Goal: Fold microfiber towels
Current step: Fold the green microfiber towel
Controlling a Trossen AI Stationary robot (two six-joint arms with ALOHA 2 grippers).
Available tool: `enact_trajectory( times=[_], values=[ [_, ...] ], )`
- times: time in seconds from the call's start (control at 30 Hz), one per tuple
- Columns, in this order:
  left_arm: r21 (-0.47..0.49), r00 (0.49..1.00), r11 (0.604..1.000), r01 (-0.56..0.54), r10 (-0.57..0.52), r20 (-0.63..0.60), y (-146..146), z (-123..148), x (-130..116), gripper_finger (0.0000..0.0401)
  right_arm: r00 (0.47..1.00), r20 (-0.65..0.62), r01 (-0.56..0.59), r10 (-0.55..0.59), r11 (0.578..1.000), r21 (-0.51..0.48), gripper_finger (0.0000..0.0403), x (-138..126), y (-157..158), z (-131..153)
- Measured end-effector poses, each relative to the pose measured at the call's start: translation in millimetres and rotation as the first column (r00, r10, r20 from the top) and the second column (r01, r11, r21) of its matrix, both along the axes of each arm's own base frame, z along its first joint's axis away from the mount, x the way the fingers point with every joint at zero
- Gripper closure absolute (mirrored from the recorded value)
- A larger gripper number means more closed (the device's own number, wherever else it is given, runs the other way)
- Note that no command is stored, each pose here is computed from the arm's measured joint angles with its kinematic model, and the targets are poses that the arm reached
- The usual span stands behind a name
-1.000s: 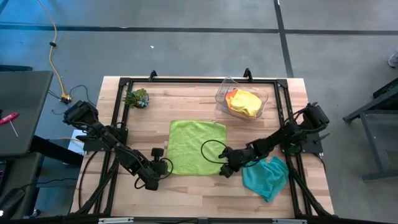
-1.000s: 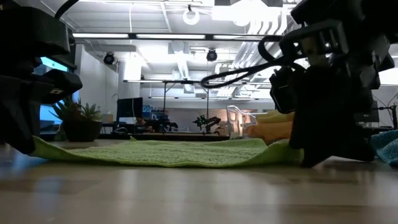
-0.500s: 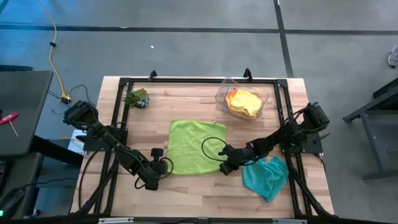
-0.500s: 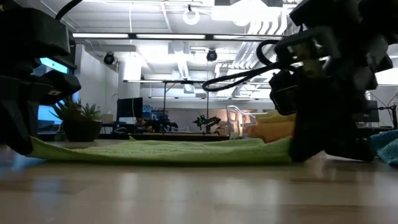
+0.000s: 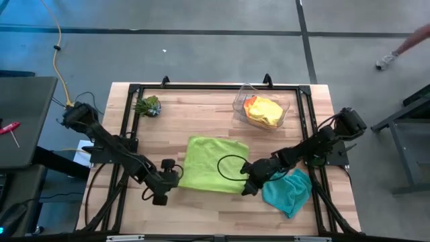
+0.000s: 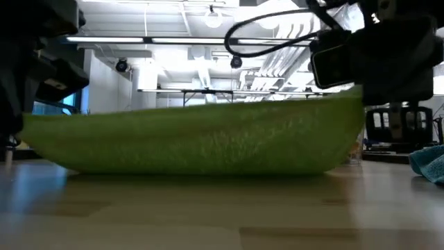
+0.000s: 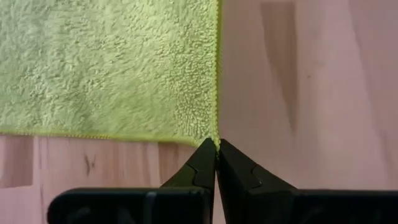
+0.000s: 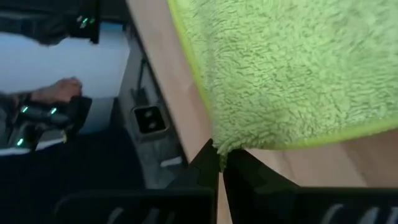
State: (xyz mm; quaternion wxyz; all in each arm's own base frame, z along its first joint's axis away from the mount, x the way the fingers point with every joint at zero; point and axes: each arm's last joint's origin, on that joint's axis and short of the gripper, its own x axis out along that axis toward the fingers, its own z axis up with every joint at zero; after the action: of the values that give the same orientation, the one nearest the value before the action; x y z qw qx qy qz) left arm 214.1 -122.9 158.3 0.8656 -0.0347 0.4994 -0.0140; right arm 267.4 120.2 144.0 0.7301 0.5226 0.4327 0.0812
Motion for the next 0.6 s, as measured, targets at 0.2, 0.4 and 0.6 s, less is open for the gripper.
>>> enact_trajectory(
  times=[0.2, 0.4, 0.6],
  values=[
    [-0.087, 1.000, 0.996, 0.005, -0.004, 0.016, 8, 14, 0, 0.0401, 0.999, -0.006, -0.040, 0.041, 0.998, 0.054, 0.0402, 0, -2, 4],
    [-0.167, 0.999, 0.986, -0.020, 0.025, 0.029, 23, 25, 2, 0.0401, 0.998, 0.008, -0.055, 0.054, 0.993, 0.100, 0.0403, 5, -13, 8],
    [-0.208, 0.993, 0.974, -0.090, 0.105, 0.061, 44, 35, 7, 0.0401, 0.997, 0.073, -0.036, 0.029, 0.995, 0.098, 0.0403, 8, -29, 20]
  ],
)
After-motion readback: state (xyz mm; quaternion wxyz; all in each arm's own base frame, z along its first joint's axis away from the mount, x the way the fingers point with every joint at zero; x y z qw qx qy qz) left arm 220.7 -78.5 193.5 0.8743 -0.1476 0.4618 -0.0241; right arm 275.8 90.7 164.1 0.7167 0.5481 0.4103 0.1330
